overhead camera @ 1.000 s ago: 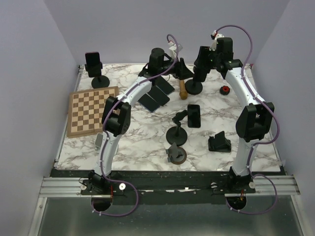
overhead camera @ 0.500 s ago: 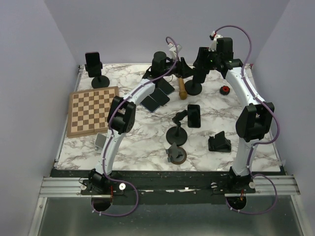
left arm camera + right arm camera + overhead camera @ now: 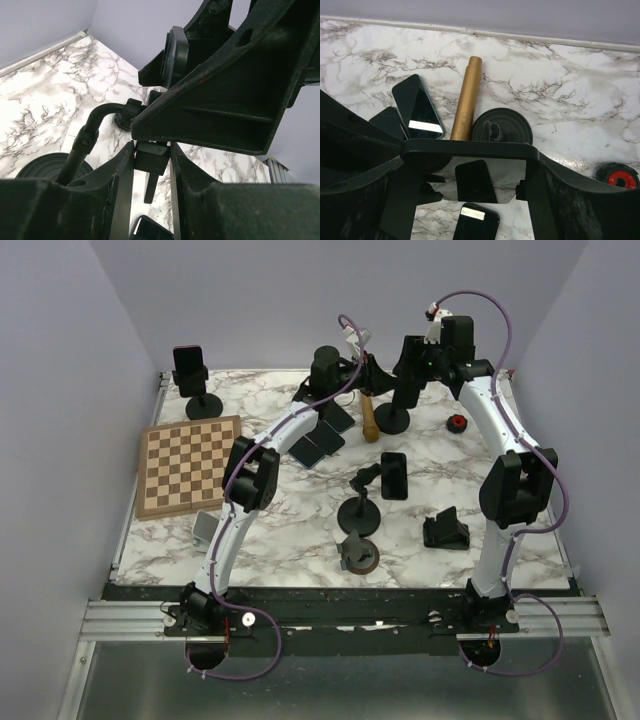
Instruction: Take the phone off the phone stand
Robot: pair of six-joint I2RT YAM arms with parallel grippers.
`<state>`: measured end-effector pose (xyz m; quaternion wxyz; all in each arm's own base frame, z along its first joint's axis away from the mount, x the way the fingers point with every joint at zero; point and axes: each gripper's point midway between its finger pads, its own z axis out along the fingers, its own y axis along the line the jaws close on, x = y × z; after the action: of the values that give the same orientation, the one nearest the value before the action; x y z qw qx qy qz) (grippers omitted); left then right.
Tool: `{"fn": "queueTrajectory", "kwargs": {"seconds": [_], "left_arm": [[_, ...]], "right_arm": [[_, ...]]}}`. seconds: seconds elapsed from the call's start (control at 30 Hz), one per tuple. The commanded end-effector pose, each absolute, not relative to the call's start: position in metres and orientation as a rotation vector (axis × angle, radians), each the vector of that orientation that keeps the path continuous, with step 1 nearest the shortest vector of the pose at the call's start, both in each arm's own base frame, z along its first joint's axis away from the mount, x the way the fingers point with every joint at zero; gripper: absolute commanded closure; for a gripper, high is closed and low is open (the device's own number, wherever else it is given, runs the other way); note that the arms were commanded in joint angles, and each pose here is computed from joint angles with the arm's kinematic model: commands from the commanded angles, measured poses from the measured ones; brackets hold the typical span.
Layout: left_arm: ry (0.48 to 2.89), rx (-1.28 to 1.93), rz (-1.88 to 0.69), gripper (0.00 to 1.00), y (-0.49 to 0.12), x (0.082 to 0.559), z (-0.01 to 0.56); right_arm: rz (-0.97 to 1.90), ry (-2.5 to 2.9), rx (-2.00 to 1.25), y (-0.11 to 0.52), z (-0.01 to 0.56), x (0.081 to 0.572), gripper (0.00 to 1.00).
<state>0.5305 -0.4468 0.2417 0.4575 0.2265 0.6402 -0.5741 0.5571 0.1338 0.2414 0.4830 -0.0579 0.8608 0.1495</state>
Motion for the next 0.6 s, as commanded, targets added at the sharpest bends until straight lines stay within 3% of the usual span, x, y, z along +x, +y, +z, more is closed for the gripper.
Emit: {"fn": "queueTrajectory", "kwargs": {"seconds": [0.0,0.17,0.57], "left_arm": [[1.551,0.574,-1.462,1.00,-0.454,0.524,0.241],[1.526,0.639,-1.532,1.00,-0.451,0.516,0.242],[1.611,0.582,-1.610,1.00,-0.443,0.521,0.219]], "right_arm": [[0.397,2.128,-0.207,0.147,0.232,0.549,0.99],[0.405,2.079,-0.426,0.149,0.222,0.546,0.99],[0.788,2.003,-0.575,0.154,0.237,0.537,0.99]]}}
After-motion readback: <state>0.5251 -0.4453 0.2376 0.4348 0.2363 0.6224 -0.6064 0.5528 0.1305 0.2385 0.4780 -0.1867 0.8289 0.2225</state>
